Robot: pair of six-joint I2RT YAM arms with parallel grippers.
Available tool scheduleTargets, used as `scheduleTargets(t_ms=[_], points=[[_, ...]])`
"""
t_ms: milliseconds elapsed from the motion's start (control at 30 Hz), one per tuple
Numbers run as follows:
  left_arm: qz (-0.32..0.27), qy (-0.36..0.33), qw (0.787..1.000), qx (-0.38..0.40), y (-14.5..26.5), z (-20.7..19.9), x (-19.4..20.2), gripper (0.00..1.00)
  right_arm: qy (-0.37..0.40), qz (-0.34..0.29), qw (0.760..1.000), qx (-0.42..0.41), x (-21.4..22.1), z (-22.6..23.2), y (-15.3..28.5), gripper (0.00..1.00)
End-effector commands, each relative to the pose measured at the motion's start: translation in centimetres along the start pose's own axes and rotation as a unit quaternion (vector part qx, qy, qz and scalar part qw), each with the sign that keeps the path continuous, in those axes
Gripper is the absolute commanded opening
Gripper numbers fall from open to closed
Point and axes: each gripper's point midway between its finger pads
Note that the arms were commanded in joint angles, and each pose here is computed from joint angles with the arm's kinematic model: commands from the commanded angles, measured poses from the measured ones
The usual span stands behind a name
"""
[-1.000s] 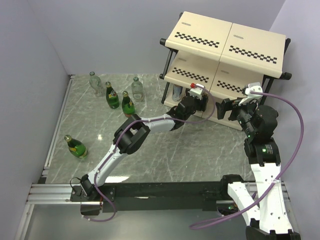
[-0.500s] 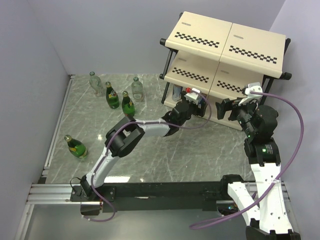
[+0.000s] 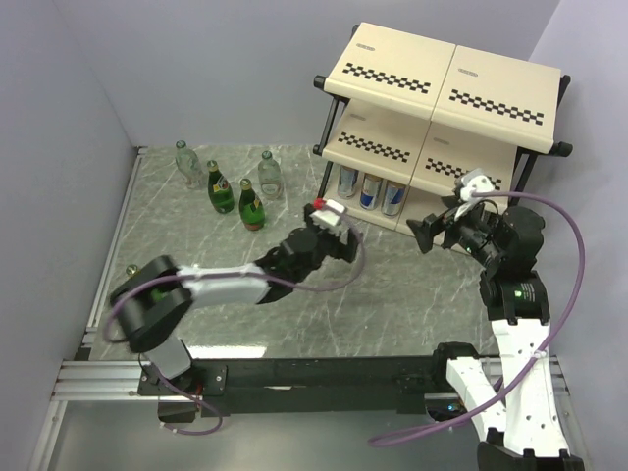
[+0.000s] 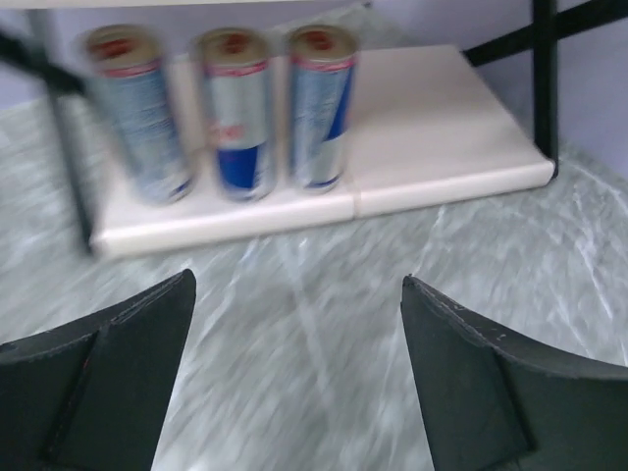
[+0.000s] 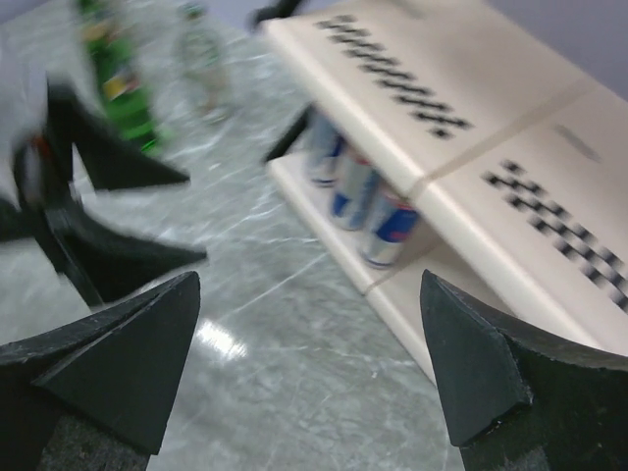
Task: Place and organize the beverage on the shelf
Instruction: Place the drink on the shelf, then move the drink to the center of the board.
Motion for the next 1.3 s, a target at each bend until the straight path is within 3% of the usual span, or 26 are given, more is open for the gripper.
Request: scheduleTargets(t_ms=[0,200,367,433,500,767,1033,1167,1267], points=[[-0.001,0.005,1.000,-0.031,4.1,1.9,-3.0,0.91,0.043,-0.001,0.991,-0.128,1.1,3.9,0.0,0.98],[0.067,-0.001,0.996,-0.060,11.2,4.5,-4.8,0.97,0.056,0.027,0.966,-0.251,3.2,7.8,-0.8,0.91],[0.042,-0.017,0.995,-0.084,16.6,7.0,-8.6,0.99,0.084,0.075,0.949,-0.295,5.3,10.7,-3.3,0.87],[0.023,-0.017,0.996,-0.082,18.3,7.2,-10.4,0.99,0.098,0.062,0.940,-0.321,4.4,12.5,-4.2,0.87],[0.034,-0.030,0.994,-0.096,19.6,8.1,-10.5,0.99,0.105,0.064,0.938,-0.325,3.7,13.1,-5.9,0.87],[-0.050,-0.037,0.979,-0.192,25.1,13.1,-12.7,0.99,0.076,0.086,0.927,-0.358,2.2,18.2,-13.9,0.87],[-0.062,-0.038,0.975,-0.210,26.0,13.9,-13.0,0.99,0.035,0.127,0.960,-0.247,-0.5,19.9,-23.4,0.76],[-0.050,-0.045,0.973,-0.220,25.8,14.5,-12.7,1.00,0.010,0.154,0.974,-0.169,0.9,20.3,-28.6,0.76],[-0.055,-0.042,0.975,-0.211,25.8,14.4,-13.0,0.99,-0.022,0.135,0.984,-0.116,-0.5,19.9,-31.8,0.79]])
Point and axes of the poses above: each gripper's point midway between its finger pads, its own y axis back along the fingers, its own z axis along the line the jaws close on, x = y × z, and after that the axes turned 3 degrees about y, right-handed
